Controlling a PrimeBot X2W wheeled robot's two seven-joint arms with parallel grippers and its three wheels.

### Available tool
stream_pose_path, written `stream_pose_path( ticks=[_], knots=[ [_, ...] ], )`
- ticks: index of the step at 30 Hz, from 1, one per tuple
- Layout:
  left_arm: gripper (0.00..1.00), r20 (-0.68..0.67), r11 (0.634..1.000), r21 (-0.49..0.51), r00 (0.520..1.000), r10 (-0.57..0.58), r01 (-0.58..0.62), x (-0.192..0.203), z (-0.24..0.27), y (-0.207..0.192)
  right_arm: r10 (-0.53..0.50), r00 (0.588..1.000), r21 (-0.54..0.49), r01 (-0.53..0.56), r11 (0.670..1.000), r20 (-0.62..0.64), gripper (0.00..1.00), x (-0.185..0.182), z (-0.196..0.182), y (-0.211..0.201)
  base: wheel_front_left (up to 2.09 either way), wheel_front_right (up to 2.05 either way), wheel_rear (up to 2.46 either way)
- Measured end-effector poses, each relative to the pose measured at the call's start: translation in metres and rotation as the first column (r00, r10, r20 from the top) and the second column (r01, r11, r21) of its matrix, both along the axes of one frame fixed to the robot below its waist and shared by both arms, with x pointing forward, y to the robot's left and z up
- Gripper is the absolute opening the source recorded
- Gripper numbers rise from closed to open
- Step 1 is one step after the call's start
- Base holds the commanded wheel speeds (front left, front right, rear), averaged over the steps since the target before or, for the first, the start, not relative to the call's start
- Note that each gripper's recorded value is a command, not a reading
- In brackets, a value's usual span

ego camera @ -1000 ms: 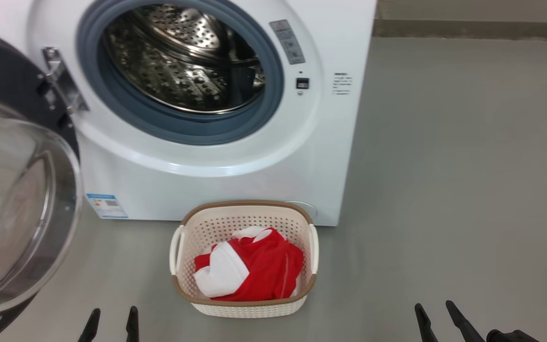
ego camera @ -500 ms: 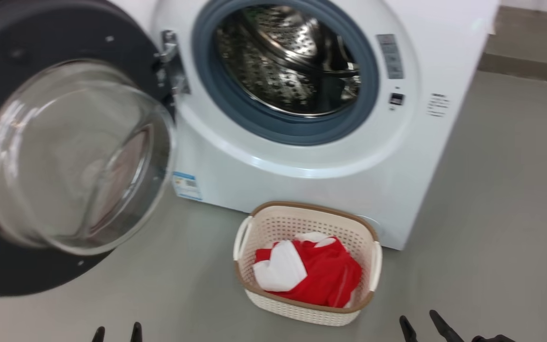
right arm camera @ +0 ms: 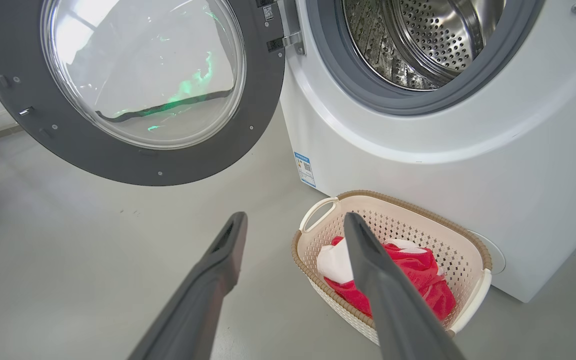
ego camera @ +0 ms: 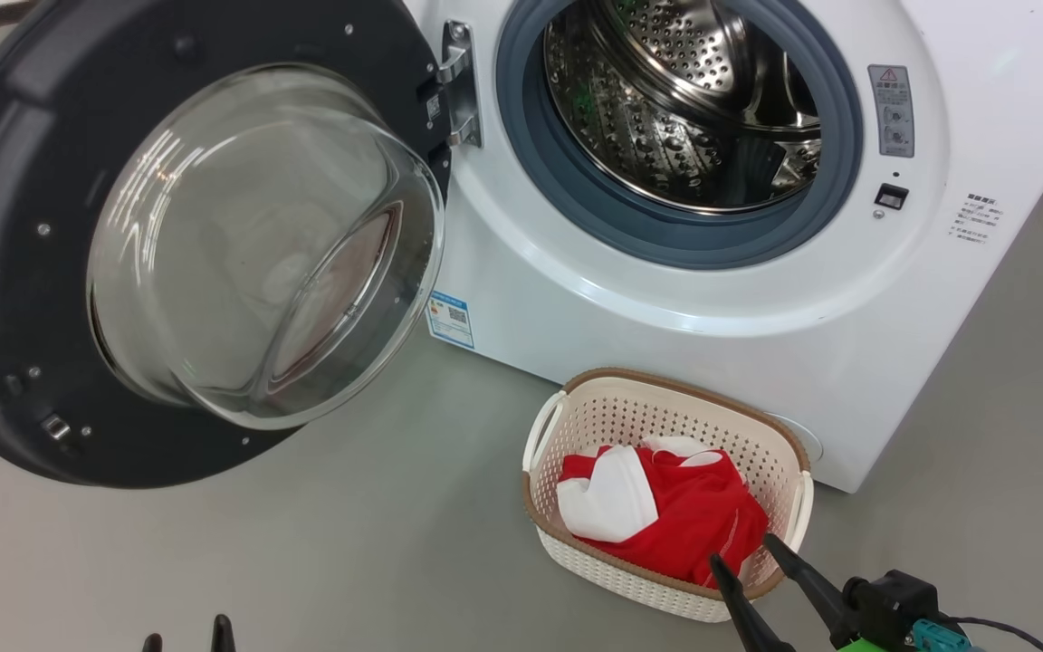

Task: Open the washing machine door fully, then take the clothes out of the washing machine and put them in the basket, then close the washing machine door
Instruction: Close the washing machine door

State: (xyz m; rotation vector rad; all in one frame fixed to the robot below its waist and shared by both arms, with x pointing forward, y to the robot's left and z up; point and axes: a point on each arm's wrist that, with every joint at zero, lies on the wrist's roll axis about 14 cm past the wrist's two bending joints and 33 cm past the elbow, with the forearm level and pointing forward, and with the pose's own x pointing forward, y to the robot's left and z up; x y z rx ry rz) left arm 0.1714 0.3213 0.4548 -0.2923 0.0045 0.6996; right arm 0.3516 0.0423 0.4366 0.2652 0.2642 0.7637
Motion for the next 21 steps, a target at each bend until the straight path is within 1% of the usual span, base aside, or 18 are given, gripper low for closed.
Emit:
stream_pose_path(
  ticks=[3,10,11,12,13,14,18,20,21],
  knots=[
    [1.0,0.002,1.0,-0.003,1.0,0.01,-0.01,-0.002,0.001,0.002,0.015,1.0,0.001,-0.015,1.0,-0.001,1.0,0.002,0.0,0.005,0.0,0.0,0.0],
    [1.0,0.014,1.0,-0.002,1.0,0.026,-0.026,-0.003,0.004,0.005,0.01,1.0,0.004,-0.01,1.0,-0.001,1.0,0.001,0.001,0.004,0.0,0.0,0.0],
    [0.97,0.02,1.0,-0.003,0.999,0.026,-0.026,-0.003,0.005,0.005,0.009,1.0,0.004,-0.009,1.0,0.0,1.0,0.001,0.001,0.004,0.0,0.0,0.0],
    [0.53,0.027,1.0,-0.004,0.999,0.027,-0.026,-0.003,0.006,0.006,0.006,1.0,0.007,-0.006,1.0,0.002,1.0,0.002,0.002,0.004,0.0,0.0,0.0],
    [0.25,0.038,1.0,-0.009,0.999,0.03,-0.03,-0.003,0.008,0.007,0.003,1.0,0.012,-0.003,1.0,0.005,1.0,0.002,0.004,0.004,0.0,0.0,0.0],
    [0.0,0.052,0.999,-0.011,0.998,0.031,-0.03,-0.003,0.01,0.008,0.0,1.0,0.017,0.0,1.0,0.009,1.0,0.002,0.006,0.004,0.0,0.0,0.0],
    [0.0,0.108,0.999,0.034,0.994,0.02,-0.024,0.002,0.03,0.019,-0.02,1.0,0.033,0.019,0.999,0.015,1.0,0.006,0.01,0.001,0.0,0.0,0.0],
    [0.0,0.171,0.995,0.088,0.985,0.027,-0.043,0.007,0.054,0.035,-0.032,0.999,0.037,0.031,0.999,0.013,1.0,0.008,0.01,-0.001,0.0,0.0,0.0],
    [0.0,0.204,0.99,0.132,0.979,0.025,-0.053,0.011,0.071,0.043,-0.035,0.999,0.039,0.034,0.999,0.012,1.0,0.008,0.01,-0.001,0.0,0.0,0.0]
  ],
)
